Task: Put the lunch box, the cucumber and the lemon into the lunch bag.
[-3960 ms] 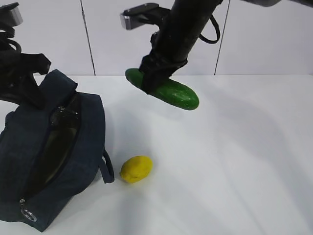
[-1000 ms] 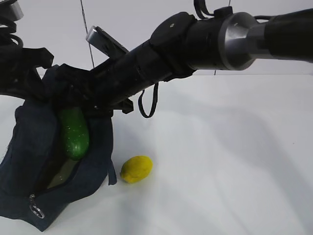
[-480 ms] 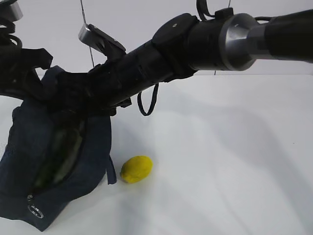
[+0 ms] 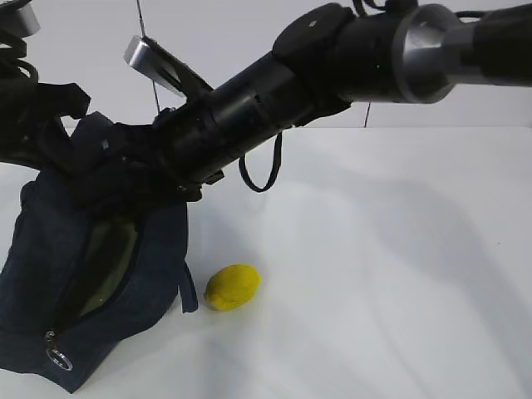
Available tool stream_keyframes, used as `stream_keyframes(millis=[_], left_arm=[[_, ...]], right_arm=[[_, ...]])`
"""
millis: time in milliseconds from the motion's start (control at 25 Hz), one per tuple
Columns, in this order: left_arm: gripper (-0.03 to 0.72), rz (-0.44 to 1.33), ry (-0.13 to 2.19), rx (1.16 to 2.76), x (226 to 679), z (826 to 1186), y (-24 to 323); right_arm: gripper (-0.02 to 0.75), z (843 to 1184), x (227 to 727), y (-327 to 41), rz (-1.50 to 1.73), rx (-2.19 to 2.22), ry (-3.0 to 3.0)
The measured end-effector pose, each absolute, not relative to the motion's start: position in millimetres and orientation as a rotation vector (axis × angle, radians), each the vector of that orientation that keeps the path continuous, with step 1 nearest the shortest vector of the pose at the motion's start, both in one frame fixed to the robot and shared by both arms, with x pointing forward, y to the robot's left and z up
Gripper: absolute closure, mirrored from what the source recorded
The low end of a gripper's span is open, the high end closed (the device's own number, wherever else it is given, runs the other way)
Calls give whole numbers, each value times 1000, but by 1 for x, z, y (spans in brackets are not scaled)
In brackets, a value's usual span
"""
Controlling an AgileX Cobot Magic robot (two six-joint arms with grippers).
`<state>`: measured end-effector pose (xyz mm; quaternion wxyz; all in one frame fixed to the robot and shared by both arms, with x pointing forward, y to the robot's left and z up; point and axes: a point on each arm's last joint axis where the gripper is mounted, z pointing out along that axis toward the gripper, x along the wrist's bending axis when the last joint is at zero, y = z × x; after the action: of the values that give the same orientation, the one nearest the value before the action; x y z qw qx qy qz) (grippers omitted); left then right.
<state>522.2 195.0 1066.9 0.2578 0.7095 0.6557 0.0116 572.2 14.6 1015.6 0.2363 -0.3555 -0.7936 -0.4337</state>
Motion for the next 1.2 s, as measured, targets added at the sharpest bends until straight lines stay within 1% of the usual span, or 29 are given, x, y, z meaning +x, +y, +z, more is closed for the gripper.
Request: stream_keyframes(millis=[200,400,520,600,840,1200], left_arm=[[695,33,1778,1925,522,1067,195],[695,33,1778,1925,522,1067,195],[695,33,1778,1925,522,1067,195],[695,33,1778,1925,522,1067,195],[695,33,1778,1925,522,1067,195],[695,34,1777,1924,522,1067,195]], right_arm=[[209,1032,576,-12,-1151,-915,-2275],[209,1041,596,-49,-1133,-957,-2419],[209,1043,608,-69,-1048,-922,-2611],[210,1044,612,-79,-953,-813,-2792],[211,1042,618,-100,-616,-396,-3173],[211,1039,616,-107,-470,-130,-3231]])
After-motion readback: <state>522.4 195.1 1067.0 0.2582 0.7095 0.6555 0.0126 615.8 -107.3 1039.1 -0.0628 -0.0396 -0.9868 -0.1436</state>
